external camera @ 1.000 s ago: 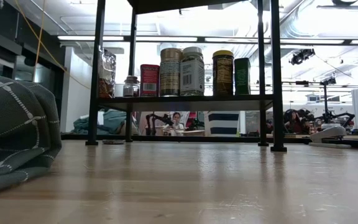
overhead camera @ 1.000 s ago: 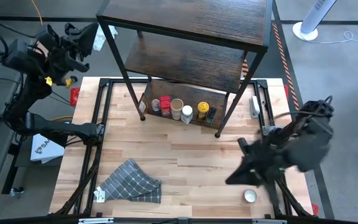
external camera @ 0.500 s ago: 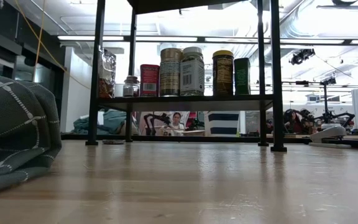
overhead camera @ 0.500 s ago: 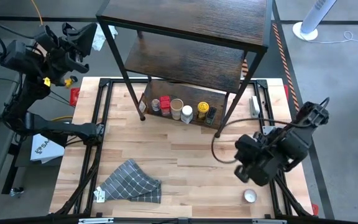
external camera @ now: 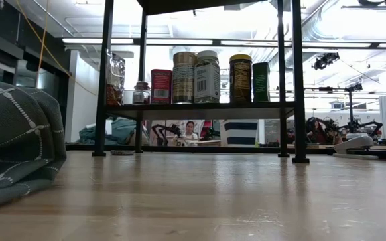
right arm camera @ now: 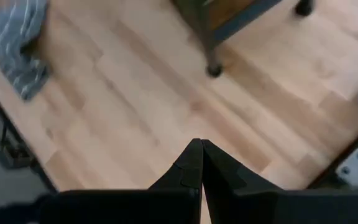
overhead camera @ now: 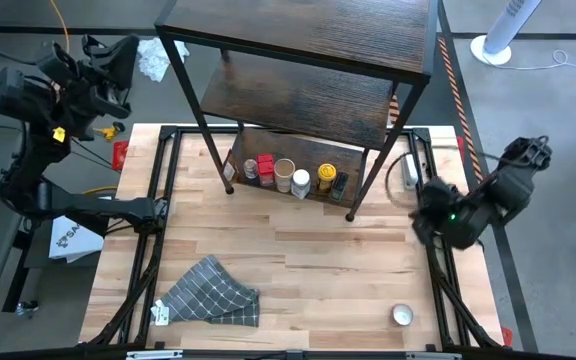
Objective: Shelf spices
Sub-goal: Adjust the shelf
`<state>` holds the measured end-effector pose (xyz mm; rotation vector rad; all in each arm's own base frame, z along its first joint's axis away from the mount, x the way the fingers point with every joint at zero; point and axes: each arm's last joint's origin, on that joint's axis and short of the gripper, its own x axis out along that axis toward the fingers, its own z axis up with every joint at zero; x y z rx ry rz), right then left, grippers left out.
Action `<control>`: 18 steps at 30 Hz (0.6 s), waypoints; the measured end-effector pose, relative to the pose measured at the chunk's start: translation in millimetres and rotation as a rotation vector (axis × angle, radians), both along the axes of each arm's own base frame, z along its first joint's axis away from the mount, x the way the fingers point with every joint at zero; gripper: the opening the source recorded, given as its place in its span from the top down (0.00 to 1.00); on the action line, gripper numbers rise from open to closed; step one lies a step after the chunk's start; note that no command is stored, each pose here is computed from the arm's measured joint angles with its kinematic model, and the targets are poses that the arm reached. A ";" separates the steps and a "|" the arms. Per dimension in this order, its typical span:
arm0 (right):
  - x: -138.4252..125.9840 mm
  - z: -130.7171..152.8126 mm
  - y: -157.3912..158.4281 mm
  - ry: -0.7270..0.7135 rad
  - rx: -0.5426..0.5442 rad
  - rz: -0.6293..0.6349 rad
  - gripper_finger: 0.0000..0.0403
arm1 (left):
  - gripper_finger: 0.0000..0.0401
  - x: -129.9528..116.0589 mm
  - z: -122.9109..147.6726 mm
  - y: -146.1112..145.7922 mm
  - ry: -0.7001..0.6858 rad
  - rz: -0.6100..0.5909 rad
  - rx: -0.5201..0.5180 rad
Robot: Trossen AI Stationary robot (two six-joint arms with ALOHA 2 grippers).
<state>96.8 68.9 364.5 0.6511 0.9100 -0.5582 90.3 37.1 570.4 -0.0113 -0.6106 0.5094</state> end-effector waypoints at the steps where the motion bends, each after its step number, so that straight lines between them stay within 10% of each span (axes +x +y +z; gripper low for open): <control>1: -5.9 -2.3 -7.9 -0.037 -0.015 -0.024 1.00 | 1.00 -1.8 0.2 -0.3 -0.005 0.007 -0.004; 18: -65.0 99.9 -78.6 -0.779 -0.565 -0.170 1.00 | 1.00 0.5 -3.7 2.5 0.025 0.063 -0.059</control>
